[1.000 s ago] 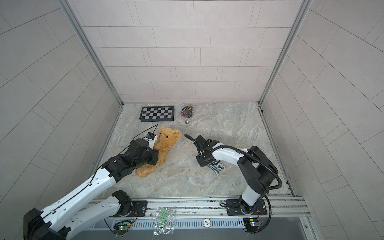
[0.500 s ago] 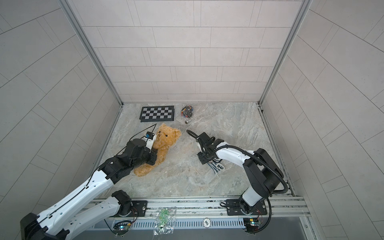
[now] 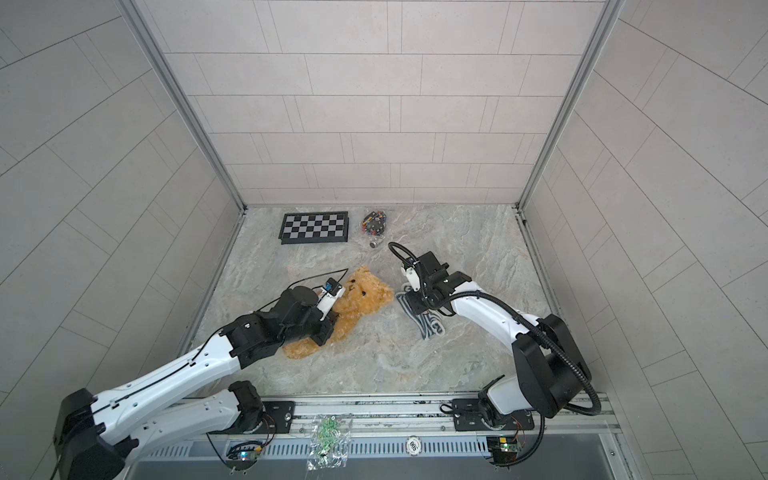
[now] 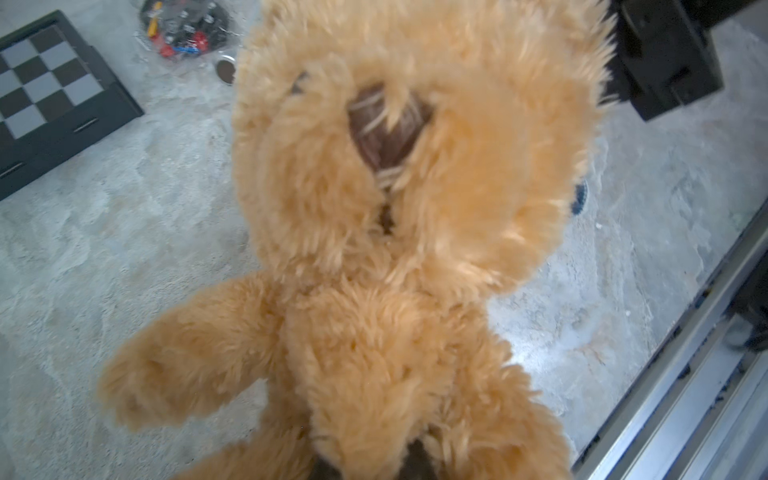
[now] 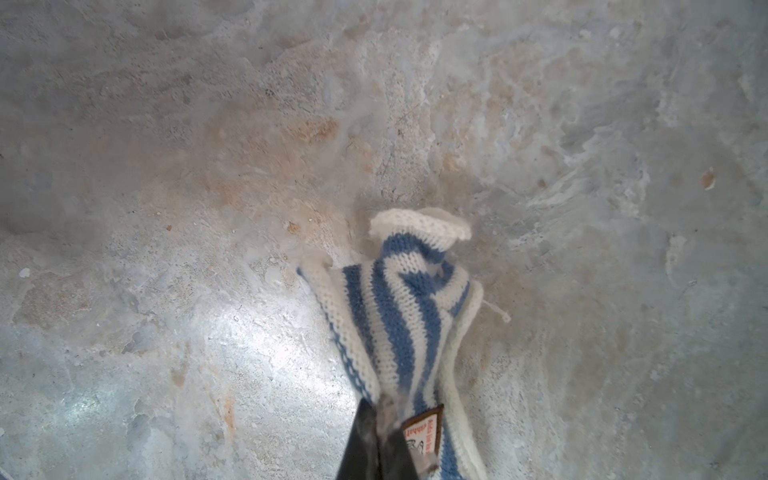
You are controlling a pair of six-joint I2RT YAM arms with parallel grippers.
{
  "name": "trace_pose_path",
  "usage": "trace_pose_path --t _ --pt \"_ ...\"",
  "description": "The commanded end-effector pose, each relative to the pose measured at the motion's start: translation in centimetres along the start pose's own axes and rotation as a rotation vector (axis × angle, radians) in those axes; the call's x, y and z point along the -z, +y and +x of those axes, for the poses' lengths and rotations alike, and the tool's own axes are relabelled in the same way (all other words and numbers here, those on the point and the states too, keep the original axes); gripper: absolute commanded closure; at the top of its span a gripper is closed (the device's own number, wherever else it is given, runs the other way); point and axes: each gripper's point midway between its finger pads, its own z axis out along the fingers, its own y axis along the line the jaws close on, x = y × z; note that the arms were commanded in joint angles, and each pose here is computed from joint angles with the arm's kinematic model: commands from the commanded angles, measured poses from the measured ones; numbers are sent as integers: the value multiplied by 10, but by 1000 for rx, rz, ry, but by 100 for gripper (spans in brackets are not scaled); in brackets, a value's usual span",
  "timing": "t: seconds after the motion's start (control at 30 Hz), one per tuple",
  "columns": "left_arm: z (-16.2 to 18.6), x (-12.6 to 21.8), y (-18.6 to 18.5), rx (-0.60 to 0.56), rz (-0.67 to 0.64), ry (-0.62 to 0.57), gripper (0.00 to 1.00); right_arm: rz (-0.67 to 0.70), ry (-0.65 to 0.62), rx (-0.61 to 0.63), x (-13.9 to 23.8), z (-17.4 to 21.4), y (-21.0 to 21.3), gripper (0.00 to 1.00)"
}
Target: Dress the teddy bear
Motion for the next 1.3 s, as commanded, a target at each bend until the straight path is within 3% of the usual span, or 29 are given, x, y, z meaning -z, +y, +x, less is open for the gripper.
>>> trace_pose_path --t 0.0,0.3,0.7,0.97,1.27 --pt "-9 -4 -17 -124 30 -53 100 -15 -54 53 6 -6 2 100" --pt "14 -24 -39 -313 5 35 100 -81 -113 101 6 -20 11 100" --pt "23 -38 -45 -417 -8 139 100 -142 -154 131 5 -24 20 100" --pt "18 -53 -48 -424 -1 168 100 -187 -144 136 2 -22 28 100" --pt "12 -65 -27 -289 -44 183 100 -221 -137 137 -1 -21 33 100"
